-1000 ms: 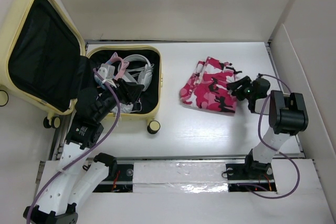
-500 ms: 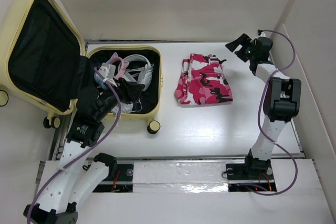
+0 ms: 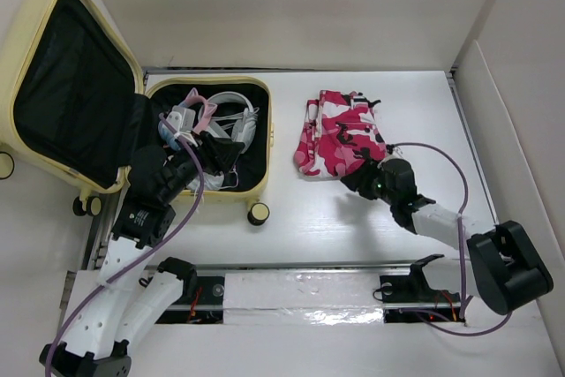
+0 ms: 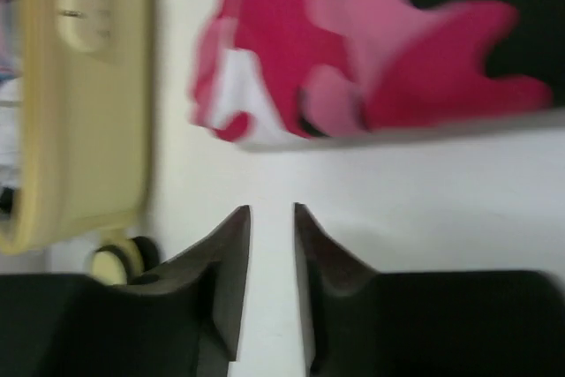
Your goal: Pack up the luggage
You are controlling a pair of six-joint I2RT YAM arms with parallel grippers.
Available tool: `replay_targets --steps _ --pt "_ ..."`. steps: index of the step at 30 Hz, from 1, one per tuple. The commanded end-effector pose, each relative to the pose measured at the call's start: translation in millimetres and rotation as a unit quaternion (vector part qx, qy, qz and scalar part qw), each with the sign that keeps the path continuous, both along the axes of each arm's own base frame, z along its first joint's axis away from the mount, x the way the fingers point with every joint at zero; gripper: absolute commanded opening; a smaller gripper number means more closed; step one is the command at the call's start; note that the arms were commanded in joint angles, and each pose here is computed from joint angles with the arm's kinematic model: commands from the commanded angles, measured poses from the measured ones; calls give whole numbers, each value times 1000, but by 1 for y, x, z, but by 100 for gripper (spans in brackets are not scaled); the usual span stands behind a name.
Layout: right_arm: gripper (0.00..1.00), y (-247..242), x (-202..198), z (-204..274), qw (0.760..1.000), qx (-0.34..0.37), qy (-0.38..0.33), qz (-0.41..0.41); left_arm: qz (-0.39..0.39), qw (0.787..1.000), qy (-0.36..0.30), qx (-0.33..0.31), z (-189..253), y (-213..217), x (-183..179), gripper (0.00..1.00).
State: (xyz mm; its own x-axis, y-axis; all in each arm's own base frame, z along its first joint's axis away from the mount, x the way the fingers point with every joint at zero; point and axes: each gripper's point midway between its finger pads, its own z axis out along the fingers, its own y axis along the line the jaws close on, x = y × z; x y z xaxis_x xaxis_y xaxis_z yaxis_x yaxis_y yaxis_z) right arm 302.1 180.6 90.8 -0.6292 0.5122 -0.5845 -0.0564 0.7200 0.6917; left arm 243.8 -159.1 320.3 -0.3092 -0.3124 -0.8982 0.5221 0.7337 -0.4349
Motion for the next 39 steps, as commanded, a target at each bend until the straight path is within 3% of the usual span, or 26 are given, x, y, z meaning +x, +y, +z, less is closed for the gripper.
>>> replay_targets --steps 1,4,7,13,18,19,22,26,29,31,32,34,36,38,39 --pt "55 -23 13 4 996 3 -5 -83 -10 999 -30 -14 16 -2 -6 40" --pt "70 -25 20 2 996 2 -5 -90 -13 999 -32 -16 17 -3 -8 41" --pt "74 -32 35 -11 993 -3 7 -121 -11 999 -34 -17 17 -1 -9 41" --pt "73 -41 61 -30 989 7 20 -150 -5 999 -36 -16 18 1 -9 41" --pt "68 -42 71 -13 987 13 -8 -158 -21 1000 -16 -14 9 -7 -4 43" --pt "61 -37 73 -13 988 17 -9 -155 -27 999 -22 -18 12 -10 -2 43" --pt "60 -14 87 -3 993 44 -11 -110 -53 998 -1 -21 6 -21 4 44" --pt "66 26 61 8 997 59 -19 -34 -58 998 7 -22 11 -26 9 44" --pt "71 23 35 14 998 55 -23 -15 -67 997 2 -47 34 -33 16 44" --pt "77 20 22 14 999 42 -18 -2 -107 993 27 -42 35 -63 18 44" --pt "78 19 19 18 999 40 -22 2 -111 993 11 -46 57 -72 19 44" --pt "78 4 22 39 998 21 -53 -6 -93 995 32 -29 48 -90 35 45" --pt "68 -21 42 69 994 1 -92 -53 -94 994 54 -24 39 -115 40 46" --pt "30 -61 70 96 983 -51 -142 -108 -103 992 71 -16 21 -141 29 54" --pt "13 -83 93 122 974 -75 -153 -152 -67 995 78 -2 6 -147 37 56"
